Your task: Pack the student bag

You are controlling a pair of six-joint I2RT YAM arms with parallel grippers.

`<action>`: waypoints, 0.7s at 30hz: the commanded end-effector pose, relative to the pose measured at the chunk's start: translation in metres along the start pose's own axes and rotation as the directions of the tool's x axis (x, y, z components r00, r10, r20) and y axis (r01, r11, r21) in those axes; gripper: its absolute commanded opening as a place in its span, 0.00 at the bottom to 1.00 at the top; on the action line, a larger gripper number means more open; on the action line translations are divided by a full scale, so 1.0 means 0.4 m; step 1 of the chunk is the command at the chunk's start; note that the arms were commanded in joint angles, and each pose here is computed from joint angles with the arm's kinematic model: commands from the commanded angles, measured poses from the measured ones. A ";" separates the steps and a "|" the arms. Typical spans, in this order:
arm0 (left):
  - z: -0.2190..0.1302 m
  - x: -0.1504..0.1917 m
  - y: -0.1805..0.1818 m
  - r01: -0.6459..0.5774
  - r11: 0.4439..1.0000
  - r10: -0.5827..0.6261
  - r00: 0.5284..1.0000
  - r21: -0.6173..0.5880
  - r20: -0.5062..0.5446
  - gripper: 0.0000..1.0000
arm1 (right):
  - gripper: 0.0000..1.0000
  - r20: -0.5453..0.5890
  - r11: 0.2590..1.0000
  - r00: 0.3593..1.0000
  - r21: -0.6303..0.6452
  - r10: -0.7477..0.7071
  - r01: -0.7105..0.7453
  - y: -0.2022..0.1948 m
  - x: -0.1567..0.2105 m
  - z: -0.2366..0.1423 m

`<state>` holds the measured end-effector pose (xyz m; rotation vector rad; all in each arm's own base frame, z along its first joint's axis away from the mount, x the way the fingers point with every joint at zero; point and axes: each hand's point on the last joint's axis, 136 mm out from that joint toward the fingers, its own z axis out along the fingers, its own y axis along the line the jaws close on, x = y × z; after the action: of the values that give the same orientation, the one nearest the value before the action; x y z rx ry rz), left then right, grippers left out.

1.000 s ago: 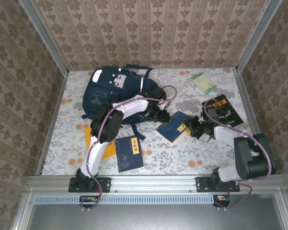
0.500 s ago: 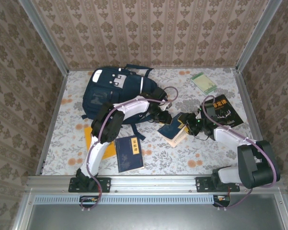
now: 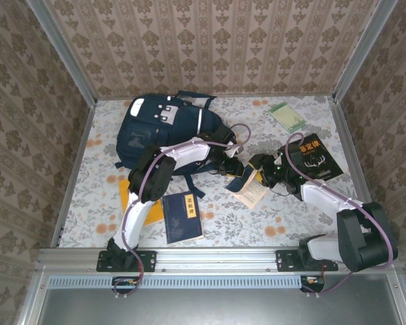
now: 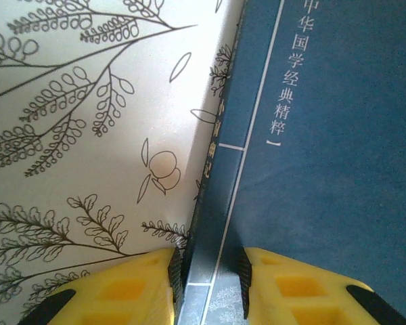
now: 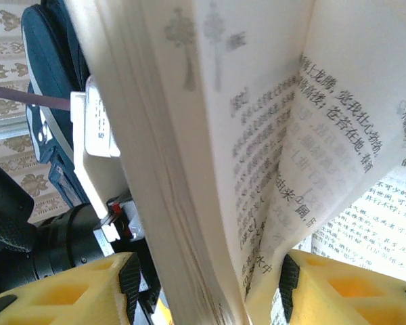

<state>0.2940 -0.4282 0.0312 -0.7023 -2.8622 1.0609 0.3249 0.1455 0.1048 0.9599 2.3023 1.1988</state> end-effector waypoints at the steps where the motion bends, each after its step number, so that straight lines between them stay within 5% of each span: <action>1: -0.003 0.032 -0.021 0.014 1.000 -0.013 0.999 0.020 -0.031 0.31 | 0.59 0.034 1.000 0.999 -0.012 -0.004 0.005 0.017 -0.013 0.001; 8: -0.006 0.038 -0.009 0.020 1.000 -0.020 0.999 0.014 -0.030 0.31 | 0.62 0.051 0.995 0.996 0.075 -0.068 0.064 0.004 -0.023 -0.020; 21: -0.009 0.029 0.008 0.060 0.997 -0.059 0.998 0.043 -0.021 0.31 | 0.69 -0.062 0.998 0.998 0.046 -0.029 0.032 0.019 0.060 0.005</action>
<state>0.2931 -0.4265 0.0311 -0.6866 -2.8463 1.1121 0.3159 0.1529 0.1047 0.9175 2.3723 1.1210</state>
